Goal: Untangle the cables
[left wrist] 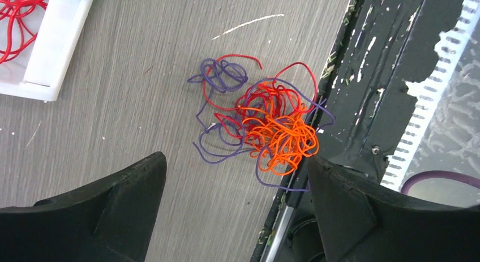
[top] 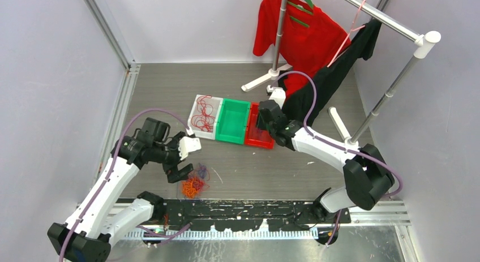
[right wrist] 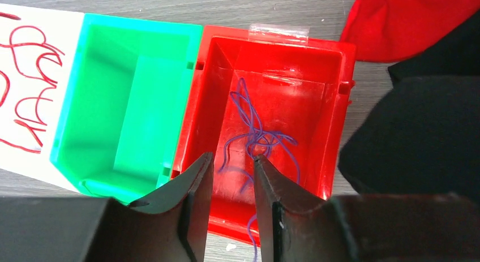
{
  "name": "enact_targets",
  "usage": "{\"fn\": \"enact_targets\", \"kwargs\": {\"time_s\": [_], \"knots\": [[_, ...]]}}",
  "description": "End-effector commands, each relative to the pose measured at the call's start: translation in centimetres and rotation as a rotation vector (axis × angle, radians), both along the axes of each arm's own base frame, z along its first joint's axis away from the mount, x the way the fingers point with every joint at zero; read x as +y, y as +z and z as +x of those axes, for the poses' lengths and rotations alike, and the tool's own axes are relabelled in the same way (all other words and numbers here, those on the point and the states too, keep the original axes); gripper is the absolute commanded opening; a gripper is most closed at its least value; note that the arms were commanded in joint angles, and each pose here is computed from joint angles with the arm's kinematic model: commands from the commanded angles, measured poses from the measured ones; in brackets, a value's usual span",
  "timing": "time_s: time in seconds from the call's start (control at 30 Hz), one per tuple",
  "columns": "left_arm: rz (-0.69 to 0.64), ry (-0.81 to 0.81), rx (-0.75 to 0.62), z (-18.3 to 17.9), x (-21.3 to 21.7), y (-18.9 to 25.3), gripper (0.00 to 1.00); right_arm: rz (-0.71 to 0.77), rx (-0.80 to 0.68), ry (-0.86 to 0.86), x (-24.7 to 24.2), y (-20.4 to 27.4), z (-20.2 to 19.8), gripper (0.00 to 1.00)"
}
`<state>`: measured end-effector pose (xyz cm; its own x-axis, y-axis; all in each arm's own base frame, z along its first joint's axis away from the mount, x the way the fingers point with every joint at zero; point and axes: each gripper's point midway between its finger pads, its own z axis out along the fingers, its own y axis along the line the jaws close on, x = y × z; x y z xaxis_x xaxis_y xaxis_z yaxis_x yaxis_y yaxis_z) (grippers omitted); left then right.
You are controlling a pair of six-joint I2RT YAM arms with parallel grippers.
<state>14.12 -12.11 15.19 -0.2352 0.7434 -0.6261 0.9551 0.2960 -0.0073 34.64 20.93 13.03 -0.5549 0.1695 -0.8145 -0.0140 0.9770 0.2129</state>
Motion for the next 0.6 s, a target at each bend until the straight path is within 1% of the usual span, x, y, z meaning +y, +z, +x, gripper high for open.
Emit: {"fn": "enact_targets", "kwargs": {"time_s": [0.0,0.13,0.27,0.33,0.43,0.5,0.57], "knots": [[0.040,-0.014,-0.016,0.3,0.5,-0.1,0.96,0.077,-0.124,-0.018,0.4,5.0,1.5,0.38],[0.062,-0.026,0.004,0.2,0.8,-0.6,1.00,0.088,-0.146,0.010,0.6,6.2,1.0,0.41],[0.087,-0.038,0.024,0.1,1.0,-1.8,1.00,0.068,-0.156,0.054,1.5,5.7,-0.9,0.45],[0.099,-0.034,0.035,0.2,1.2,-2.3,0.97,0.032,-0.178,0.082,2.1,5.3,-2.4,0.48],[0.101,-0.027,0.060,0.4,1.0,-2.9,0.91,0.009,-0.240,0.118,3.1,5.2,-4.9,0.49],[0.104,-0.028,0.075,0.5,0.9,-3.3,0.88,0.028,-0.280,0.141,3.8,5.3,-6.4,0.51],[0.117,-0.040,0.094,0.4,1.0,-3.9,0.83,0.057,-0.313,0.179,4.9,5.4,-8.1,0.52]]}}
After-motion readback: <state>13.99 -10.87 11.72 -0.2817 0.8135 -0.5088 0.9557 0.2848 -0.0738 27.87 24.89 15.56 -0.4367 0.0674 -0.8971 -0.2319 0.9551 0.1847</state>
